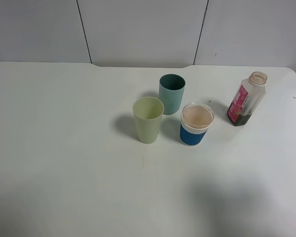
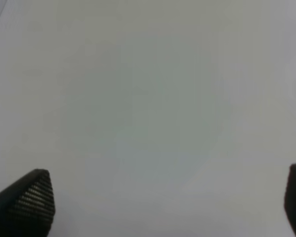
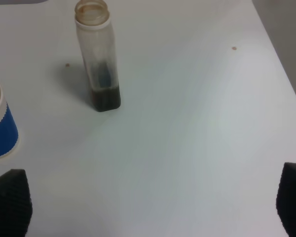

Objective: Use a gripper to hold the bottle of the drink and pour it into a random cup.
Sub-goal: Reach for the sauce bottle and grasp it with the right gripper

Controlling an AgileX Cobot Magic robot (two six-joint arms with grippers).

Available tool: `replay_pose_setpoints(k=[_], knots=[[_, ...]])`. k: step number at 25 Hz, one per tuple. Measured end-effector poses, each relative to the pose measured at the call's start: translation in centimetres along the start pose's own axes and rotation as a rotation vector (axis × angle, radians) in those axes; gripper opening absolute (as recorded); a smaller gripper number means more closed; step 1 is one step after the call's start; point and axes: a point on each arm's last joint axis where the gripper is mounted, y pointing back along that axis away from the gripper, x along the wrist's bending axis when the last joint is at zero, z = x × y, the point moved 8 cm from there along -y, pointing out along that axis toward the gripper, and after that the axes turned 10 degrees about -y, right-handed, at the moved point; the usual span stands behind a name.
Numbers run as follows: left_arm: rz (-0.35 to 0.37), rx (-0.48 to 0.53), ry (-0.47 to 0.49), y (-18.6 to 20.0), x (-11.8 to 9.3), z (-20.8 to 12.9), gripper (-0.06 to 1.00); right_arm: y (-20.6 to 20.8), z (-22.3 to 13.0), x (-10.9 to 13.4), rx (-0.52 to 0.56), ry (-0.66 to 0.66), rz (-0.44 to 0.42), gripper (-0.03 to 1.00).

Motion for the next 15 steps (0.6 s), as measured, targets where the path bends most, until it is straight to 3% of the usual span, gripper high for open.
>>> replay_pose_setpoints(k=[9,15], knots=[[0.000,0.000,0.000,0.0,0.0,0.0,0.93,-3.1,4.2,0.7,0.113,-0.001,-0.002,0.99],[0.000,0.000,0.000,0.0,0.0,0.0,0.93,-7.5,4.2,0.8,0.286,0.000,-0.022,0.99]])
